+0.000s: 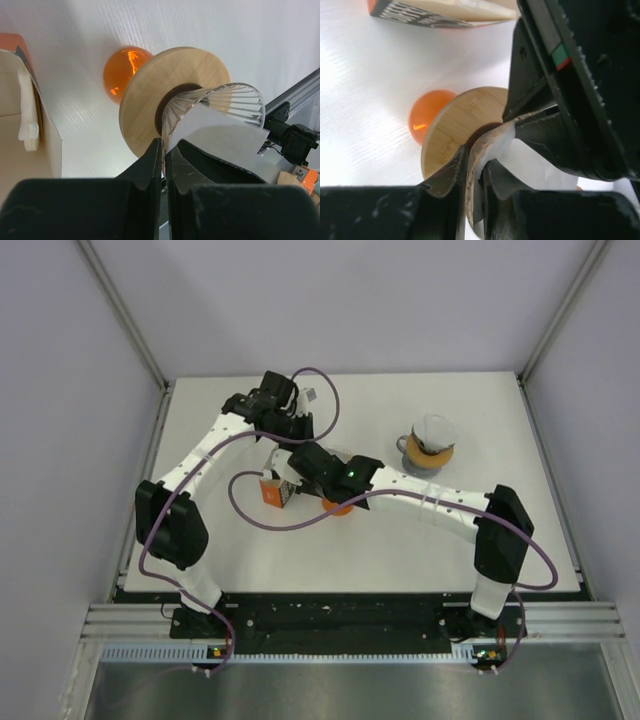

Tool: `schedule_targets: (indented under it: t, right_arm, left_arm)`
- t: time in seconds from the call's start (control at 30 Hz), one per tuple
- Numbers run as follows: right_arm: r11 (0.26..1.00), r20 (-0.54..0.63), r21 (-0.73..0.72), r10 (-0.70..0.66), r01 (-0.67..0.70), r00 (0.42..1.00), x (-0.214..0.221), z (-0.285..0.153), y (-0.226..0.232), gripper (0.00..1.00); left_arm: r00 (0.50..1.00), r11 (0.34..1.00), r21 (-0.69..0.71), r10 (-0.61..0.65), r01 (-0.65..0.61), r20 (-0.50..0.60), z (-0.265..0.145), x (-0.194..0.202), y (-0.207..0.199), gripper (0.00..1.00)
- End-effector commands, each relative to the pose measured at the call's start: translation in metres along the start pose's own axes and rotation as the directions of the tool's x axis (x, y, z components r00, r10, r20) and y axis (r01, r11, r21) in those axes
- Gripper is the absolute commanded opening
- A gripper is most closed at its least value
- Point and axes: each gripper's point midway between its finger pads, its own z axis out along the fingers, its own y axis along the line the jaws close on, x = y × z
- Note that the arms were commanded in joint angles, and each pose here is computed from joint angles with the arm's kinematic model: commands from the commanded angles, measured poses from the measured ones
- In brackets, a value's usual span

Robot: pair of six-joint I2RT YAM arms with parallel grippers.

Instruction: Place the coffee filter in the dripper

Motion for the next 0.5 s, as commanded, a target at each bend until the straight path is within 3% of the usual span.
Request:
schedule_targets:
  t: [0.0,0.33,0.4,0.47]
  right_arm:
    - [1.000,-0.014,-0.010,-0.017,0.017,1.000,-0.0029,0.0108,0.0086,0.03]
    - [0.999,0.000,-0.035,0.035,-0.035,0.999,0.0012,0.0064,0.0082,0.00]
    - [0.999,-0.001,-0.026,0.040,-0.040,0.999,0.0003,0.0064,0.0062,0.30]
    - [0.999,-0.004,-0.025,0.036,-0.037,0.999,-0.0006,0.0088,0.0069,0.37]
  left_arm:
    - [1.000,0.997,0.066,0.026,-0.027,0.015,-0.0071,-0.0041,-0.0236,0.00]
    - [0.999,0.997,0.065,0.029,-0.030,0.013,-0.0068,-0.0037,-0.0232,0.00]
    - [1.000,0.997,0.068,0.029,-0.030,0.012,-0.0069,-0.0034,-0.0237,0.00]
    - [0.999,0.997,0.069,0.030,-0.031,0.012,-0.0069,-0.0033,-0.0238,0.00]
